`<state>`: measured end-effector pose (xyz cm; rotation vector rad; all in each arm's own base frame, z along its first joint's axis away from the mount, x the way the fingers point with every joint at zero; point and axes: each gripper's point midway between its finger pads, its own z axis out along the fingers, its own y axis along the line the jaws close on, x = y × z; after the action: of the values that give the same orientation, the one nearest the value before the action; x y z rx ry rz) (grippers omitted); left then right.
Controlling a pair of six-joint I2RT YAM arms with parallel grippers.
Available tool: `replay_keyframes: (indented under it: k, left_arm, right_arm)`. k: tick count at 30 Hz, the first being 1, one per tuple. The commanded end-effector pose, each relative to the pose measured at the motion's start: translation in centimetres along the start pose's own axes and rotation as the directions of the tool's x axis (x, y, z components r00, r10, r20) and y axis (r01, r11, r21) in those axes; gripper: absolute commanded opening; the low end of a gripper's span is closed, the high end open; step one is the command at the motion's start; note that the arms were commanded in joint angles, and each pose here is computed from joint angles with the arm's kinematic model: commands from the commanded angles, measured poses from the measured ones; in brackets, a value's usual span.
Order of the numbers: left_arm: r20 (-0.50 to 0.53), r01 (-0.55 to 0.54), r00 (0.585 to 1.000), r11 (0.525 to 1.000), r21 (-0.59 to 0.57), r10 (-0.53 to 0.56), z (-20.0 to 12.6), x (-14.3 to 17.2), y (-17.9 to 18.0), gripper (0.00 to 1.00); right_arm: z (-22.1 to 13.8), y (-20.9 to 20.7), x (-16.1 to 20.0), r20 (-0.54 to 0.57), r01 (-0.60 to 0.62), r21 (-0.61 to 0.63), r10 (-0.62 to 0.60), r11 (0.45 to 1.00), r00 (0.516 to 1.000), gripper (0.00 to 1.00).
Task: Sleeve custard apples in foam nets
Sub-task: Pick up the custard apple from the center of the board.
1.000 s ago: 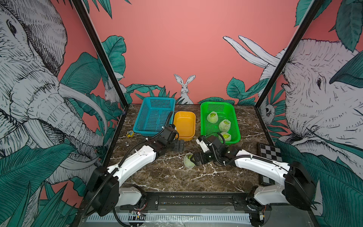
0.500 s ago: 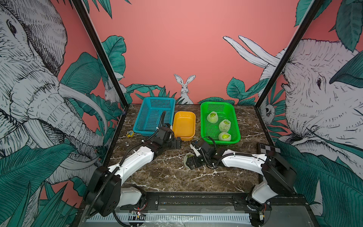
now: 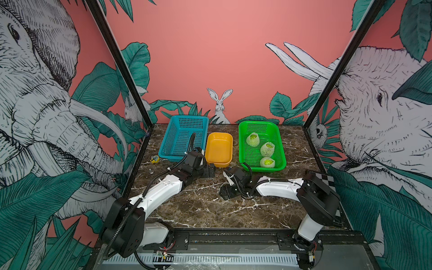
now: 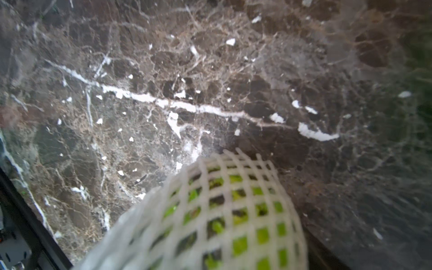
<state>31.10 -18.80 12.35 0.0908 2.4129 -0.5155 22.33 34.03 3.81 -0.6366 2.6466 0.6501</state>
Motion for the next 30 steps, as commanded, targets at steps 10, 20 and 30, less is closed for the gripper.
replay_keyframes:
  k: [10,20,30]
  left_arm:
    - [0.042,0.024,0.999,1.000,0.009,-0.025,-0.4,-0.7,0.5,0.99]
    - [0.107,0.036,0.994,0.999,0.001,-0.036,-1.2,-1.4,1.0,0.99]
    - [0.090,0.044,0.995,0.998,0.041,-0.048,-0.5,-0.6,0.6,0.99]
  right_arm:
    - [-3.9,1.4,-3.6,0.092,-0.033,-0.111,0.043,0.993,0.995,0.65]
    - [-15.1,2.0,-8.4,0.202,0.104,-0.281,-0.047,0.954,0.978,0.67]
    - [-27.4,4.2,-13.0,0.401,0.371,-0.332,-0.226,0.867,0.888,0.68]
